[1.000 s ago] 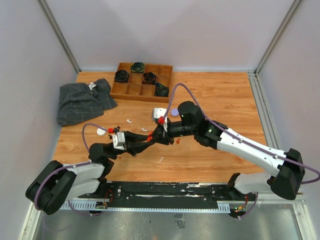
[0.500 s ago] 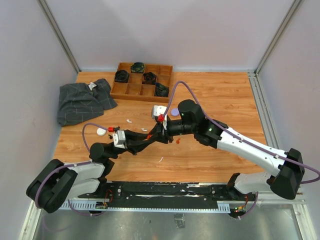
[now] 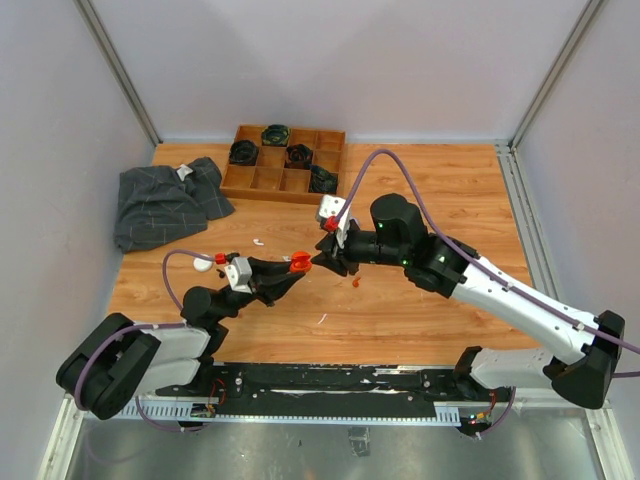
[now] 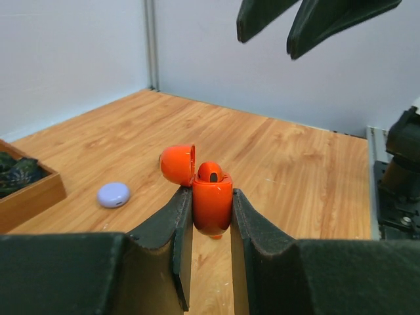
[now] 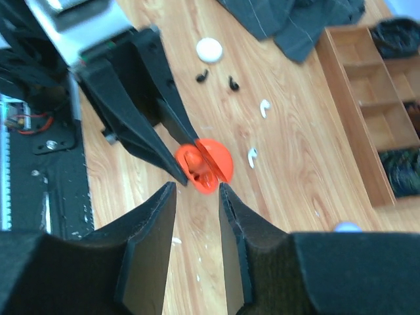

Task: Insert the wireless bluetooth earbuds into the charging case
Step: Adjust the earbud at the center of the board.

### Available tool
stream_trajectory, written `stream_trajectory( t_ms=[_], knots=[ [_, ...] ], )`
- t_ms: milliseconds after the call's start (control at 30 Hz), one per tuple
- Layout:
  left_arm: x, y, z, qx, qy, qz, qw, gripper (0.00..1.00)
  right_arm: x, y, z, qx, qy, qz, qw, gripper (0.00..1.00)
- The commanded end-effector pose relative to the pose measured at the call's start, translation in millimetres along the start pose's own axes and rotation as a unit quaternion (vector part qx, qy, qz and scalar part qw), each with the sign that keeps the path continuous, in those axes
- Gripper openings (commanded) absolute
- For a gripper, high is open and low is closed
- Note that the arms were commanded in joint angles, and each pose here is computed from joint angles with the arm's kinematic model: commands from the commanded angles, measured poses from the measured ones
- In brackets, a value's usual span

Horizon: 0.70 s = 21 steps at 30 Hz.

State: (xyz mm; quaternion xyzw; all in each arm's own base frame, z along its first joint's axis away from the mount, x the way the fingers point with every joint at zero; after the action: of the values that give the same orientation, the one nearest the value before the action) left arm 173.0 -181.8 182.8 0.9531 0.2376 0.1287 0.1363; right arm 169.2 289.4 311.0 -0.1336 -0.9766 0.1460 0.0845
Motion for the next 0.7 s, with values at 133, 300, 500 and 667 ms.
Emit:
stream_trajectory(
  t_ms=[133,300,500,667],
  knots=[
    [16,-4,-30,-0.071,0.081,-0.07,0.992,0.0,-54,-22,58,0.138,0.058,0.159,0.976,0.35],
    [16,-9,-25,-0.053,0.082,-0.081,0.992,0.0,-80,-14,102,0.202,0.102,0.164,0.96,0.36],
    [18,-18,-16,-0.03,0.086,-0.101,0.991,0.0,-109,10,138,0.256,0.152,0.145,0.943,0.36],
    [18,-20,-13,-0.02,0.087,-0.103,0.991,0.0,-130,33,165,0.307,0.203,0.14,0.919,0.32]
  ],
)
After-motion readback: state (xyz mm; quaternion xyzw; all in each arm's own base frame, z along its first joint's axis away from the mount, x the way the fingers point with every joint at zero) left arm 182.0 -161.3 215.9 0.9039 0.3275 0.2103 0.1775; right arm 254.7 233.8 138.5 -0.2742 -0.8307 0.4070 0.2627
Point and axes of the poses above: each gripper's point midway between its finger pads, its own y axis out along the fingers, its own x axis along the line the jaws close on, z = x × y, the point moved 6 cm from there along -y, back along the fingers, and after that the axes turned 13 degrees about y, right-handed, at the moved point
